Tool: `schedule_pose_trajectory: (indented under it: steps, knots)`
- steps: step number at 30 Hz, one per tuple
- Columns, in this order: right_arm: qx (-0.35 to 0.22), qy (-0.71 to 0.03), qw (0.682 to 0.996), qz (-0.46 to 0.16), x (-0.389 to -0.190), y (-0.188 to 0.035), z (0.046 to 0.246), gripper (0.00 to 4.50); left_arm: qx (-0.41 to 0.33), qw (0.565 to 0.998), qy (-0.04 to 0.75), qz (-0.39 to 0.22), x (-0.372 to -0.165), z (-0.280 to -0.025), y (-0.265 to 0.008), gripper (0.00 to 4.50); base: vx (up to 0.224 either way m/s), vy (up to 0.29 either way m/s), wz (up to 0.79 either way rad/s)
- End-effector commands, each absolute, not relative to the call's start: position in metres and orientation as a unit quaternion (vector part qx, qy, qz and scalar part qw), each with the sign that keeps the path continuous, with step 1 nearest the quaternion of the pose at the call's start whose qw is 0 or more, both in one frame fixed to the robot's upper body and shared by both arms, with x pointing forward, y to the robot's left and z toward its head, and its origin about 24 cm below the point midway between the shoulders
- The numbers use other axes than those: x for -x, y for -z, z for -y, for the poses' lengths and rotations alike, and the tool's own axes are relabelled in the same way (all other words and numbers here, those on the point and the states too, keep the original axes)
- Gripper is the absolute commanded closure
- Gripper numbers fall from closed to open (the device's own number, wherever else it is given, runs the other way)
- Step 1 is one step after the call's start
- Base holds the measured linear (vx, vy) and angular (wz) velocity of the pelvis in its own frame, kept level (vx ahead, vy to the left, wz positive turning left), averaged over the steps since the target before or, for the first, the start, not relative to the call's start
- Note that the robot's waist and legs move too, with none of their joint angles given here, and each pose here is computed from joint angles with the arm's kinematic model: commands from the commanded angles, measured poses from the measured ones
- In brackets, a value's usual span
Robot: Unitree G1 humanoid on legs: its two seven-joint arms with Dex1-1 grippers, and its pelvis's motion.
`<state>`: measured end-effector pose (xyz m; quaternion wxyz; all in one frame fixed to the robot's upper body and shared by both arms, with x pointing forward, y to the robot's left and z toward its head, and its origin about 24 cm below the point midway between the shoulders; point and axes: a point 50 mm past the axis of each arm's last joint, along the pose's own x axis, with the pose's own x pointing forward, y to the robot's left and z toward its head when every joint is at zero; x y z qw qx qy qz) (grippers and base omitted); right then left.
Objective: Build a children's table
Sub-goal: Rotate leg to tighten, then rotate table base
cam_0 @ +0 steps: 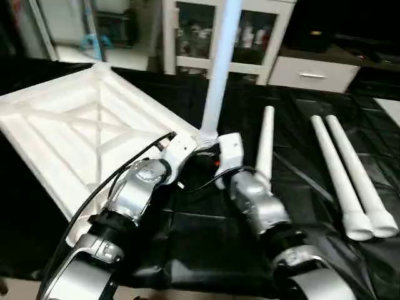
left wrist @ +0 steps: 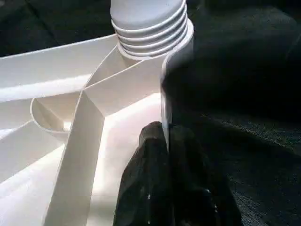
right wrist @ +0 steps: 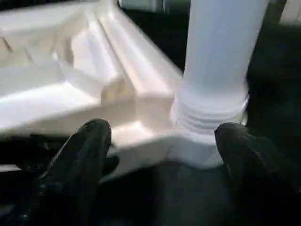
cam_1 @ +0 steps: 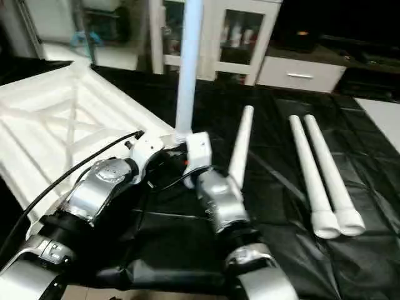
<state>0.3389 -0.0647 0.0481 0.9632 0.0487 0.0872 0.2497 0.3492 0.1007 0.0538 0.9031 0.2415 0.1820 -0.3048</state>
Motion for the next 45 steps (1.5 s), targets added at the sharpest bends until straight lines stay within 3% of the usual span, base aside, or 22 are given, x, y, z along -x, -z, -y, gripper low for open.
schedule_pose_trajectory:
  steps: [1, 4, 5, 10, 19, 20, 23, 25, 26, 27, 28, 29, 30, 31, 35, 38, 42, 45]
  knots:
    - [-0.043, -0.256, 0.963, -0.079, -0.337, -0.052, 0.068, 0.68, -0.24, 0.908, 0.31, -0.148, -0.352, -0.096, -0.058, 4.5, 0.0, 0.0, 0.0]
    - [-0.043, -0.253, 0.964, -0.072, -0.333, -0.054, 0.074, 0.68, -0.234, 0.913, 0.302, -0.141, -0.356, -0.092, -0.058, 4.5, 0.0, 0.0, 0.0]
    - [-0.044, -0.251, 0.964, -0.07, -0.332, -0.055, 0.076, 0.69, -0.229, 0.916, 0.298, -0.138, -0.358, -0.091, -0.059, 4.05, 0.0, 0.0, 0.0]
    - [-0.046, -0.23, 0.97, -0.058, -0.326, -0.061, 0.086, 0.69, -0.164, 0.935, 0.289, -0.123, -0.362, -0.087, -0.069, 3.66, 0.0, 0.0, 0.0]
    - [-0.042, -0.247, 0.967, -0.044, -0.319, -0.071, 0.091, 0.69, -0.142, 0.951, 0.255, -0.1, -0.364, -0.118, -0.092, 3.0, 0.0, 0.0, 0.0]
    - [-0.033, -0.27, 0.961, -0.044, -0.315, -0.074, 0.091, 0.69, -0.155, 0.954, 0.237, -0.098, -0.361, -0.141, -0.101, 2.86, 0.0, 0.0, 0.0]
    - [-0.028, -0.29, 0.956, -0.047, -0.311, -0.075, 0.091, 0.69, -0.171, 0.958, 0.211, -0.097, -0.359, -0.163, -0.109, 2.74, 0.0, 0.0, 0.0]
    - [-0.013, -0.328, 0.943, -0.052, -0.305, -0.076, 0.089, 0.69, -0.227, 0.954, 0.164, -0.109, -0.352, -0.206, -0.121, 2.56, 0.0, 0.0, 0.0]
    - [-0.013, -0.328, 0.943, -0.052, -0.305, -0.076, 0.089, 0.69, -0.227, 0.954, 0.164, -0.109, -0.352, -0.206, -0.121, 2.56, 0.0, 0.0, 0.0]
    - [-0.003, -0.349, 0.936, -0.056, -0.302, -0.076, 0.088, 0.69, -0.275, 0.945, 0.123, -0.129, -0.346, -0.237, -0.128, 2.34, 0.0, 0.0, 0.0]
    - [-0.003, -0.349, 0.936, -0.056, -0.302, -0.076, 0.088, 0.69, -0.275, 0.945, 0.123, -0.129, -0.346, -0.237, -0.128, 2.27, 0.0, 0.0, 0.0]
    - [0.003, -0.362, 0.93, -0.059, -0.3, -0.075, 0.087, 0.69, -0.313, 0.935, 0.075, -0.148, -0.34, -0.264, -0.136, 2.25, 0.0, 0.0, 0.0]
    - [0.005, -0.366, 0.929, -0.06, -0.299, -0.075, 0.087, 0.69, -0.32, 0.933, 0.066, -0.151, -0.339, -0.27, -0.138, 2.19, 0.0, 0.0, 0.0]
    - [0.012, -0.381, 0.922, -0.066, -0.297, -0.073, 0.086, 0.69, -0.377, 0.907, -0.045, -0.182, -0.326, -0.317, -0.153, 2.07, 0.0, 0.0, 0.0]
    - [0.015, -0.388, 0.919, -0.07, -0.296, -0.072, 0.085, 0.69, -0.402, 0.887, -0.107, -0.202, -0.317, -0.342, -0.159, 1.83, 0.0, 0.0, 0.0]
    - [0.022, -0.407, 0.91, -0.08, -0.292, -0.071, 0.083, 0.69, -0.443, 0.837, -0.166, -0.276, -0.295, -0.376, -0.146, 1.51, 0.0, 0.0, 0.0]
    - [0.03, -0.427, 0.9, -0.084, -0.288, -0.072, 0.085, 0.69, -0.453, 0.805, -0.165, -0.347, -0.274, -0.393, -0.13, 1.34, 0.0, 0.0, 0.0]
    - [0.03, -0.428, 0.899, -0.085, -0.287, -0.072, 0.087, 0.69, -0.434, 0.811, -0.136, -0.368, -0.27, -0.39, -0.124, 0.98, 0.0, 0.0, 0.0]
